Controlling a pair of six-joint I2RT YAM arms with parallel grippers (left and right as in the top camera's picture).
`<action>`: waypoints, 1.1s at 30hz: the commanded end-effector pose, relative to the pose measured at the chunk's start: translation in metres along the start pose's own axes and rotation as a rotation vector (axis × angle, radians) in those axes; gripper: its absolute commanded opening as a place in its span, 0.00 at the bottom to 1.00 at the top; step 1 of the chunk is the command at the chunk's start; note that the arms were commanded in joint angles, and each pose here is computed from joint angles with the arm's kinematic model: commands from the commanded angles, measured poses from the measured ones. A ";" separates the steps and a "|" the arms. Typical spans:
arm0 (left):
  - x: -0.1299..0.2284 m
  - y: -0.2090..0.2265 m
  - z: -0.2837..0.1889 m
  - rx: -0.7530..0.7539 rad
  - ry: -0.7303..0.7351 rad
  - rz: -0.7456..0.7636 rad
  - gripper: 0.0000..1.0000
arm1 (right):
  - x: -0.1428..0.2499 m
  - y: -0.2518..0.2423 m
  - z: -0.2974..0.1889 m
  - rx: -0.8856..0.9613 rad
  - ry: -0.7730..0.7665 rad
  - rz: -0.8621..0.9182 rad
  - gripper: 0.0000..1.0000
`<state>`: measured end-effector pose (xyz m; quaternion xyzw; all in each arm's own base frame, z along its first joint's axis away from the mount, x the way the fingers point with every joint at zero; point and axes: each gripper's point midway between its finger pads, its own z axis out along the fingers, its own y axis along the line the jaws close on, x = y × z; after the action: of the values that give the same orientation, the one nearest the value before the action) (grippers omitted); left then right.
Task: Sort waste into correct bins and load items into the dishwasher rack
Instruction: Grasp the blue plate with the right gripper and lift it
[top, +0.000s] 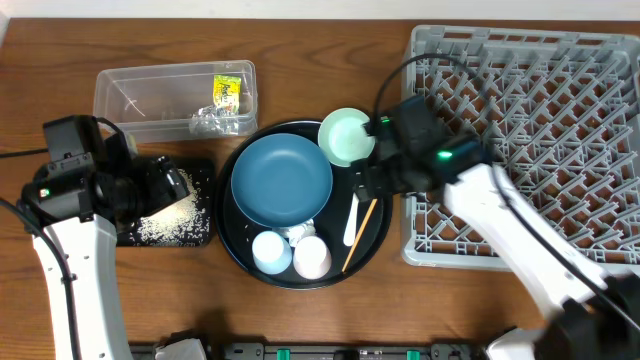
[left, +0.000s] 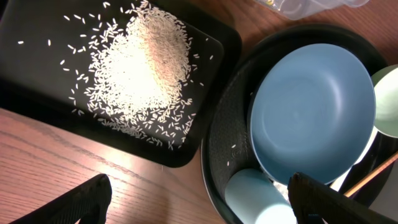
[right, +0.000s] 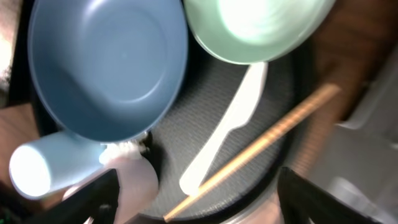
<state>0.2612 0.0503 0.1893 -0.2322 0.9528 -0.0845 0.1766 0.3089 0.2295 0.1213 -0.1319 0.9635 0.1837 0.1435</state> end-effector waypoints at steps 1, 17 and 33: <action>-0.003 0.003 -0.001 -0.010 -0.006 -0.012 0.92 | -0.002 0.010 0.027 0.020 0.021 0.116 0.64; -0.002 0.003 -0.001 -0.010 -0.002 -0.012 0.92 | 0.007 0.029 0.136 0.037 0.042 0.271 0.34; -0.001 0.001 -0.001 -0.003 -0.001 -0.012 0.93 | -0.017 0.040 0.115 0.021 -0.055 0.239 0.01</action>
<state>0.2605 0.0500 0.1890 -0.2327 0.9529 -0.0848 0.1751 0.3319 0.3034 0.0100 0.0041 0.9768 0.1811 0.1141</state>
